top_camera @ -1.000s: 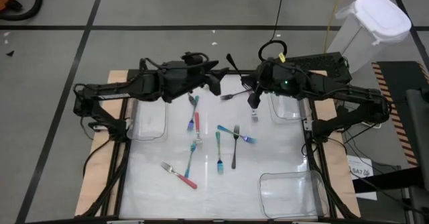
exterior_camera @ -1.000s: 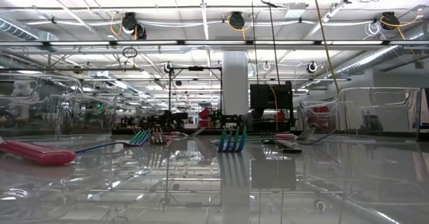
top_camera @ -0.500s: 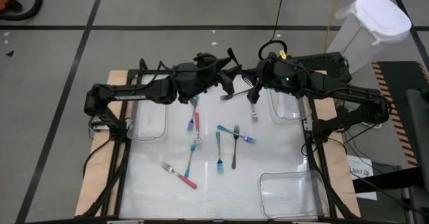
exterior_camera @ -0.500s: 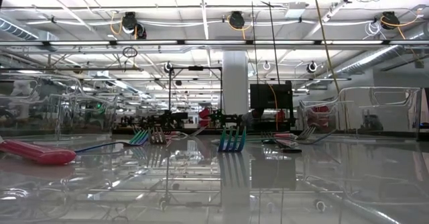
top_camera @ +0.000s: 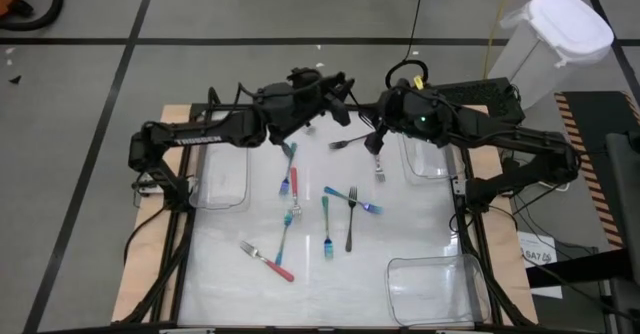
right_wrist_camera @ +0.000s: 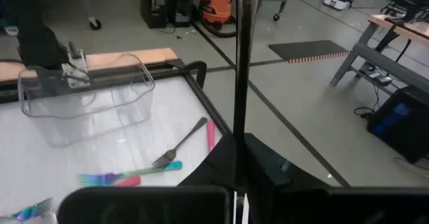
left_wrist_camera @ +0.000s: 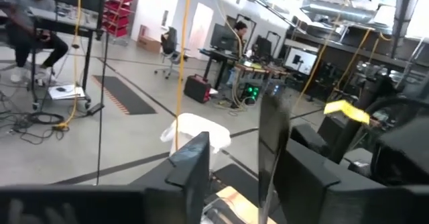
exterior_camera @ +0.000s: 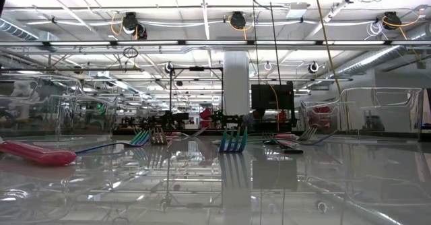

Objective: Sort silverware by color (type)
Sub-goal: Put the black fork into the top right transparent bin

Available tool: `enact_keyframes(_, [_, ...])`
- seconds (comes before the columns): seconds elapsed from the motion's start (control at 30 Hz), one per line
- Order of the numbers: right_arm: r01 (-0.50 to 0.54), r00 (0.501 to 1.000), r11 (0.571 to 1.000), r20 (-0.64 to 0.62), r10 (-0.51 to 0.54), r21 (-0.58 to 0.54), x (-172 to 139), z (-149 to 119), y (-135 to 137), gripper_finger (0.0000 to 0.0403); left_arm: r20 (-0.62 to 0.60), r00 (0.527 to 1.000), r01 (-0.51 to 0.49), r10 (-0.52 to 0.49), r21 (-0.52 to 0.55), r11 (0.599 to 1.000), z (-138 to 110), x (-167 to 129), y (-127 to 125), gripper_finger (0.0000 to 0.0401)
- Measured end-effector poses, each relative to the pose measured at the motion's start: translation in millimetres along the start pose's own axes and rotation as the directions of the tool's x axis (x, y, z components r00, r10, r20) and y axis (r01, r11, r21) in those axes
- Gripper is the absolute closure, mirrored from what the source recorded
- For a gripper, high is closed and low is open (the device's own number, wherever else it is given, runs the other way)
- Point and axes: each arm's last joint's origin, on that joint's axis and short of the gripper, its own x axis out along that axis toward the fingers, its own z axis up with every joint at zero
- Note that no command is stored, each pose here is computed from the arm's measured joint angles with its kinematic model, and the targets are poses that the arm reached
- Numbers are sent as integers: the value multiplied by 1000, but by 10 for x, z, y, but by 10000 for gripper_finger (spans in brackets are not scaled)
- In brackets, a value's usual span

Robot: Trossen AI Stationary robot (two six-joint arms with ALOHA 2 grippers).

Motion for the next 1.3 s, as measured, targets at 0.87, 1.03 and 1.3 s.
enact_keyframes(0.87, [124, 992, 992, -18, -124, 8, 55, -16, -82, 394, -62, 998, -15, 12, -50, 999, -41, 40, 96, 302])
enact_keyframes(1.03, [123, 992, 992, -27, -123, 3, 85, -26, -70, 394, -72, 997, 12, -15, -39, 999, -42, 45, 99, 302])
enact_keyframes(1.3, [122, 992, 993, -43, -122, -4, 152, -48, -43, 394, -75, 997, 19, -21, -29, 999, -43, 45, 97, 304])
